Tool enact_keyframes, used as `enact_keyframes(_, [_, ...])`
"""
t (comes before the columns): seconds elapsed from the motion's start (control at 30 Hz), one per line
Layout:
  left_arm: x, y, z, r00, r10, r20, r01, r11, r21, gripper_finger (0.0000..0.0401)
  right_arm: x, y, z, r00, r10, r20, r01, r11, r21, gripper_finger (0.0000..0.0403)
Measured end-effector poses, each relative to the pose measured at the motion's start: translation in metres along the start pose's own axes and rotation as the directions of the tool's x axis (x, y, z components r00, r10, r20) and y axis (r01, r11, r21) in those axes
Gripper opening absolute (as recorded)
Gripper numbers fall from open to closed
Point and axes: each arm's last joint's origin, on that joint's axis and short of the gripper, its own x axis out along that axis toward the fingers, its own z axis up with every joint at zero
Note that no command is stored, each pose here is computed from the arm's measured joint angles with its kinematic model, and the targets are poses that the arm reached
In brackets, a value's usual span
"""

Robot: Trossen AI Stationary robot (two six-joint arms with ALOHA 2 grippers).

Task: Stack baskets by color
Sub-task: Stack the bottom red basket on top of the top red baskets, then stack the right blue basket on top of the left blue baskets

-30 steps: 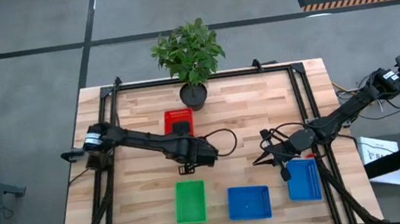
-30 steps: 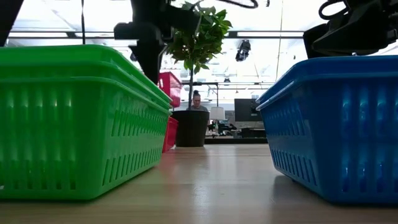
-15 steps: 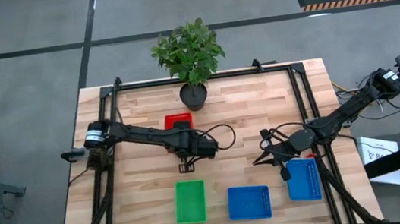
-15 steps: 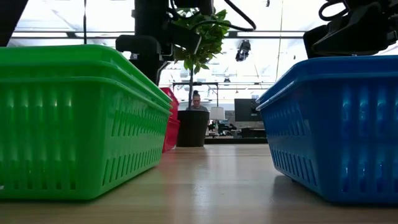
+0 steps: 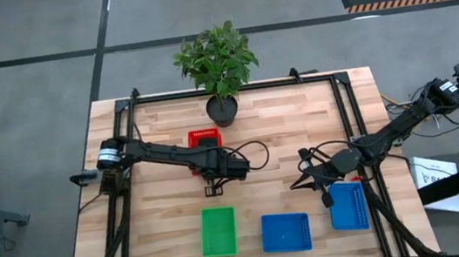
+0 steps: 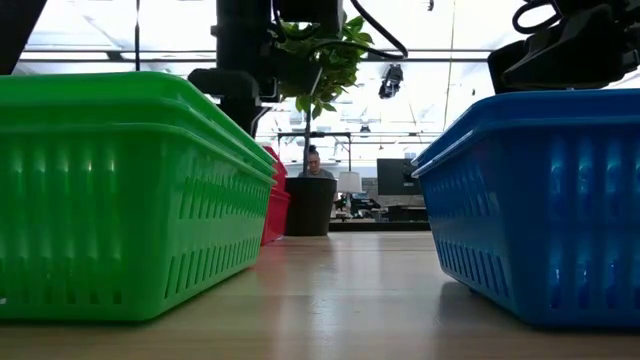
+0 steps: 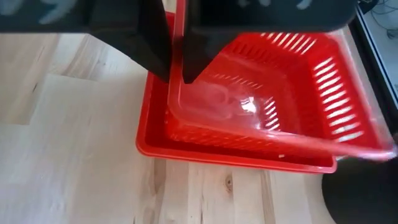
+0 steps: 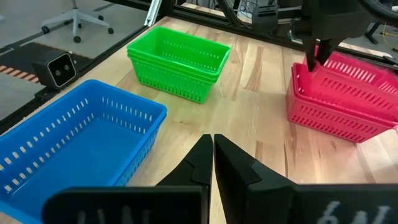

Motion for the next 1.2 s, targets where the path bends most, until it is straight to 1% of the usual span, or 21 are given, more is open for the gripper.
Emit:
enact_keyframes(0.23, [0.004, -0.001, -0.002, 1.000, 0.003, -0.013, -0.003, 1.000, 0.002, 0.0066, 0.000, 0.000, -0.001, 1.000, 0.000, -0.007, 0.000, 1.000, -0.001, 0.0009])
enact_keyframes(0.47, [-0.001, -0.002, -0.001, 1.000, -0.013, 0.002, 0.013, 1.000, -0.002, 0.0110, 0.000, 0.000, -0.001, 1.000, 0.001, -0.011, -0.001, 1.000, 0.006, 0.0009])
enact_keyframes(0.67, [-0.017, -0.005, -0.006, 0.998, -0.038, 0.046, 0.038, 0.999, 0.005, 0.0118, 0.000, 0.000, -0.002, 1.000, 0.002, -0.020, -0.001, 1.000, 0.020, 0.0009])
enact_keyframes(0.9, [-0.036, -0.013, -0.015, 0.991, -0.044, 0.129, 0.050, 0.997, -0.050, 0.0118, 0.000, 0.000, -0.003, 1.000, 0.003, -0.031, -0.002, 0.999, 0.036, 0.0009])
enact_keyframes(0.97, [-0.041, -0.017, -0.015, 0.983, -0.019, 0.181, 0.029, 0.998, -0.053, 0.0118, 0.000, 0.000, -0.003, 1.000, 0.003, -0.031, -0.001, 0.999, 0.041, 0.0009])
enact_keyframes(1.07, [-0.042, -0.023, -0.012, 0.964, 0.061, 0.260, -0.043, 0.996, -0.073, 0.0118, 0.000, 0.000, -0.003, 1.000, 0.003, -0.031, -0.002, 0.999, 0.049, 0.0009])
enact_keyframes(1.2, [-0.034, -0.025, -0.006, 0.926, 0.166, 0.339, -0.128, 0.983, -0.134, 0.0118, 0.000, 0.000, -0.004, 0.999, 0.003, -0.032, -0.002, 0.999, 0.048, 0.0009])
